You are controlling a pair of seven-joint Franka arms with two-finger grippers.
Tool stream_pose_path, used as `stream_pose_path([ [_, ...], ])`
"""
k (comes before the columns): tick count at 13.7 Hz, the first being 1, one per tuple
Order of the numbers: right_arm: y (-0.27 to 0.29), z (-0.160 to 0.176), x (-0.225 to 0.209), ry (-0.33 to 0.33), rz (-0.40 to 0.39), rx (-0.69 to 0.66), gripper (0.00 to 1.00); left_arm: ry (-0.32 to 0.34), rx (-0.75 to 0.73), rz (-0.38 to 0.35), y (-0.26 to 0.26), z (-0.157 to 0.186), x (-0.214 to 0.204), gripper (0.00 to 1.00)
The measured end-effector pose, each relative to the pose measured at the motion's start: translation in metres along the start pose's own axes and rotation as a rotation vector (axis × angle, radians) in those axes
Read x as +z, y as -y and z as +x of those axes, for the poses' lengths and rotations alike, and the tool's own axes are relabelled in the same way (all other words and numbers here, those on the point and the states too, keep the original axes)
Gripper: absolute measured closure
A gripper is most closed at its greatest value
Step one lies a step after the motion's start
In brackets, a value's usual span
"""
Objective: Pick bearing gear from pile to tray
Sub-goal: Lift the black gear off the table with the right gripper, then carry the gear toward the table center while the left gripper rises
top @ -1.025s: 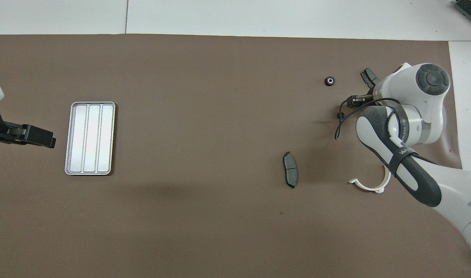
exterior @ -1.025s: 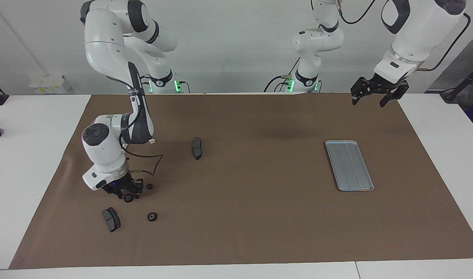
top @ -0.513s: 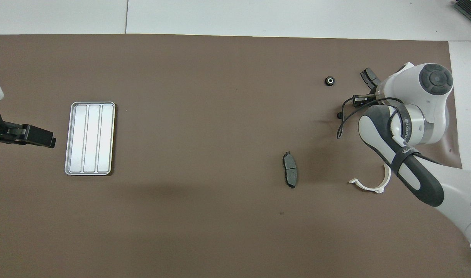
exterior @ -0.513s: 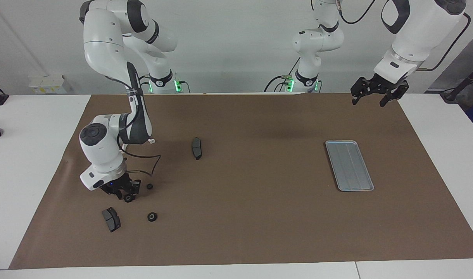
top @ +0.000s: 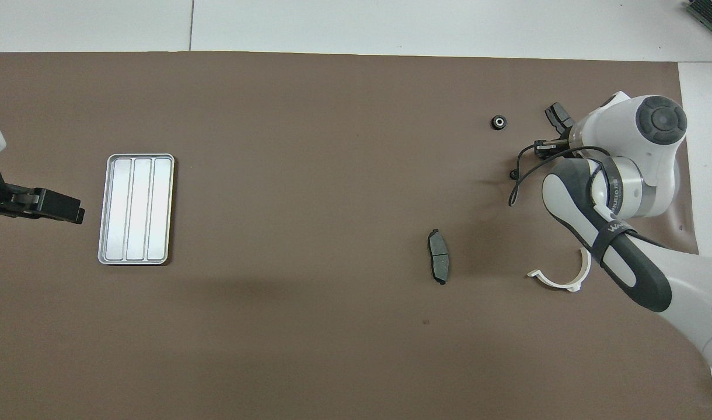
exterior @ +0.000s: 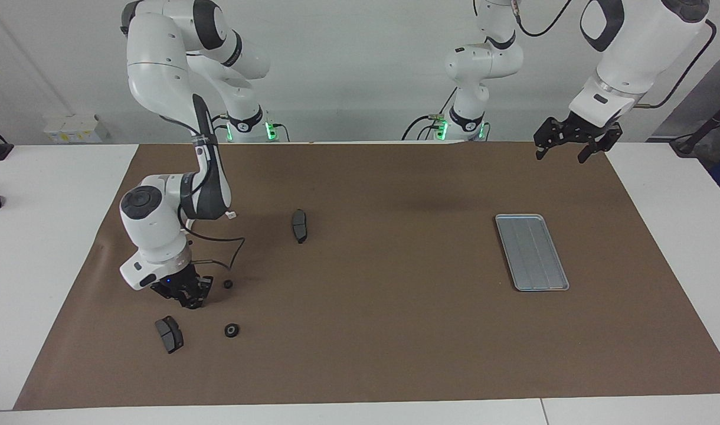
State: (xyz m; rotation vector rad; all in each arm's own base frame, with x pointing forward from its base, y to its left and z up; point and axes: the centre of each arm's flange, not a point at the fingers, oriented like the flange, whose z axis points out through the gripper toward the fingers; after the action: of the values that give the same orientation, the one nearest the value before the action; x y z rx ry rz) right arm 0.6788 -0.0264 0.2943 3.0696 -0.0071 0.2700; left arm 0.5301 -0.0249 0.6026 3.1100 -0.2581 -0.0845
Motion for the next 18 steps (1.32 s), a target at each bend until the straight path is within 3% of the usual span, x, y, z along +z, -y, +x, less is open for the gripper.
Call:
stream_pose_path([
  [5, 0.004, 0.004, -0.005, -0.014, 0.002, -0.005, 0.66, -0.003, -0.006, 0.001, -0.001, 0.000, 0.000, 0.00],
  [9, 0.032, 0.024, -0.047, -0.041, 0.026, -0.025, 0.66, -0.060, -0.111, 0.005, -0.007, 0.007, -0.004, 0.00],
  [13, 0.124, 0.034, -0.095, -0.087, 0.082, -0.039, 0.66, -0.060, -0.137, 0.005, -0.008, 0.008, -0.004, 0.00],
  [18, 0.263, 0.003, -0.116, -0.109, 0.136, -0.154, 0.66, -0.059, -0.155, 0.004, -0.006, 0.007, -0.003, 0.00],
])
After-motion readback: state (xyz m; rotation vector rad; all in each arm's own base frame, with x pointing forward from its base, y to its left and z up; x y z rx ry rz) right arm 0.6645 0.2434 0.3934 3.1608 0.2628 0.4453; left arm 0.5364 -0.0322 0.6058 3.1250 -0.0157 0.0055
